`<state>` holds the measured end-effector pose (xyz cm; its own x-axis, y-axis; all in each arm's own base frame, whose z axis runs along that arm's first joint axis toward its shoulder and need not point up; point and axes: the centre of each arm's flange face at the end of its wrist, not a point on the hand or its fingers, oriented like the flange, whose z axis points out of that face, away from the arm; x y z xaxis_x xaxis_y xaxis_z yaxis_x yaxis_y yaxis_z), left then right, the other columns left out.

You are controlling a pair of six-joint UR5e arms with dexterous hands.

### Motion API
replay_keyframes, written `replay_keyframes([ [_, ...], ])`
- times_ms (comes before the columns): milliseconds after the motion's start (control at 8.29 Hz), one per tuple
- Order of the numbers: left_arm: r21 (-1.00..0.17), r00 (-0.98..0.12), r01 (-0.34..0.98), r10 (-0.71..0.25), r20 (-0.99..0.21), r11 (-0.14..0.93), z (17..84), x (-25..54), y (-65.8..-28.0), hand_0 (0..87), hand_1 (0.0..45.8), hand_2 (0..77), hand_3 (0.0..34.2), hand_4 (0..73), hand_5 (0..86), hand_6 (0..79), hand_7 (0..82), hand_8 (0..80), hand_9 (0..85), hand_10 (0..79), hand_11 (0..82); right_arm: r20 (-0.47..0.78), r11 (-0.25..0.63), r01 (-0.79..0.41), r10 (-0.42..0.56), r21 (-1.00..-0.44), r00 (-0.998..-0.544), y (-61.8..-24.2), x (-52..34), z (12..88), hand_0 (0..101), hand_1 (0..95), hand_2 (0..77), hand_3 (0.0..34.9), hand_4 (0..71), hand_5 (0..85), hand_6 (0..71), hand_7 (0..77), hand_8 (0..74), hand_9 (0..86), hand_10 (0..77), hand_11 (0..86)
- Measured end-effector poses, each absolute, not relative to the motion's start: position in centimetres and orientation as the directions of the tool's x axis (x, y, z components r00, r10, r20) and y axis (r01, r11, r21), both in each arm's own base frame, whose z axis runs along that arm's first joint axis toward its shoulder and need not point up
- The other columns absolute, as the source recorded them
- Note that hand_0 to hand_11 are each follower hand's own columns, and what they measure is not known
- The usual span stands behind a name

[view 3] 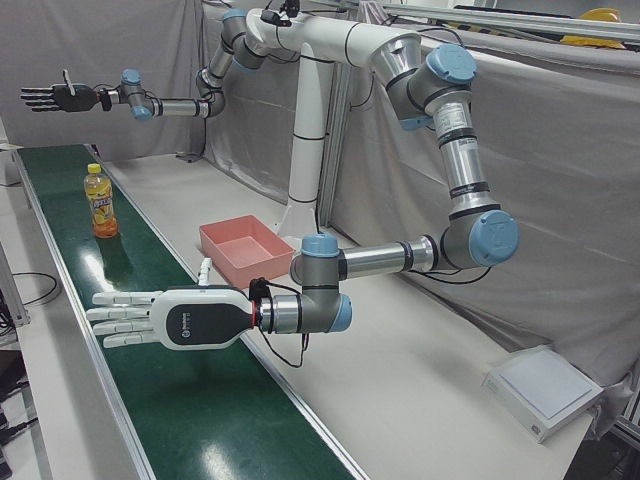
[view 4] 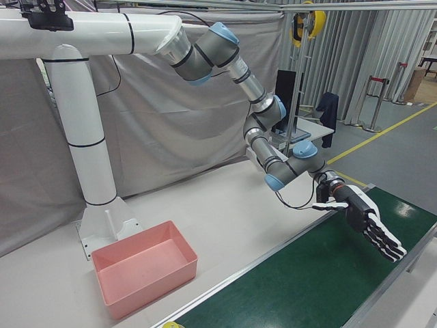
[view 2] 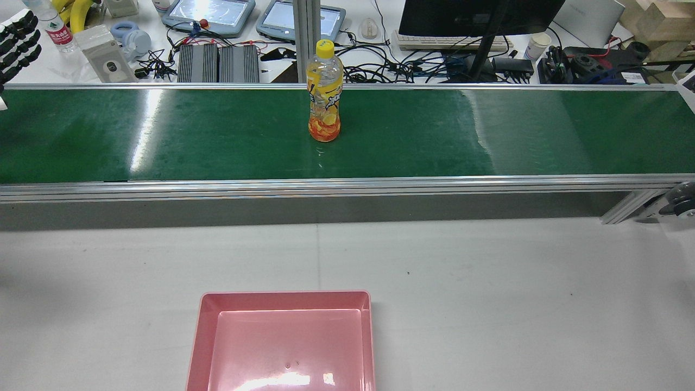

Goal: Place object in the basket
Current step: 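Raise the left hand into view above the conveyor's far end, then move the open left hand along the belt toward the orange drink bottle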

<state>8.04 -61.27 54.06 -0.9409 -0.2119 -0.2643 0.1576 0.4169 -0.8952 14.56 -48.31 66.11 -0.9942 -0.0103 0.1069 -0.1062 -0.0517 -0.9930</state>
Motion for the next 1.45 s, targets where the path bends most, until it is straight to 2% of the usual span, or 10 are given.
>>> replay_keyframes([
  [483, -0.897, -0.939, 0.164, -0.213, -0.269, 0.411, 51.0, 8.6, -61.8, 60.4, 6.0, 0.0, 0.2, 6.0, 1.1, 0.0, 0.5, 0.0, 0.5, 0.5, 1.6, 0.107, -0.05, -0.106, -0.011, -0.993, -0.994, -48.3, 14.6, 66.0, 0, 0.0, 0.5, 0.0, 0.0, 0.0, 0.0, 0.5, 0.0, 0.0, 0.0, 0.0],
  [1207, -0.901, -0.937, 0.117, -0.255, -0.239, 0.418, 46.8, 16.7, -62.5, 61.0, 6.0, 0.0, 0.3, 6.0, 1.1, 0.0, 0.5, 0.0, 0.5, 0.5, 1.6, 0.107, -0.05, -0.106, -0.011, -0.993, -0.994, -48.3, 14.6, 66.0, 0, 0.0, 0.5, 0.0, 0.0, 0.0, 0.0, 0.5, 0.0, 0.0, 0.0, 0.0],
  [1448, -0.903, -0.933, 0.123, -0.262, -0.246, 0.411, 45.8, 18.5, -62.5, 61.0, 6.0, 0.0, 1.4, 7.1, 1.1, 0.0, 0.5, 0.0, 0.5, 0.5, 1.1, 0.107, -0.05, -0.106, -0.011, -0.993, -0.994, -48.3, 14.6, 66.0, 0, 0.0, 0.5, 0.0, 0.0, 0.0, 0.0, 0.5, 0.0, 0.0, 0.0, 0.0],
])
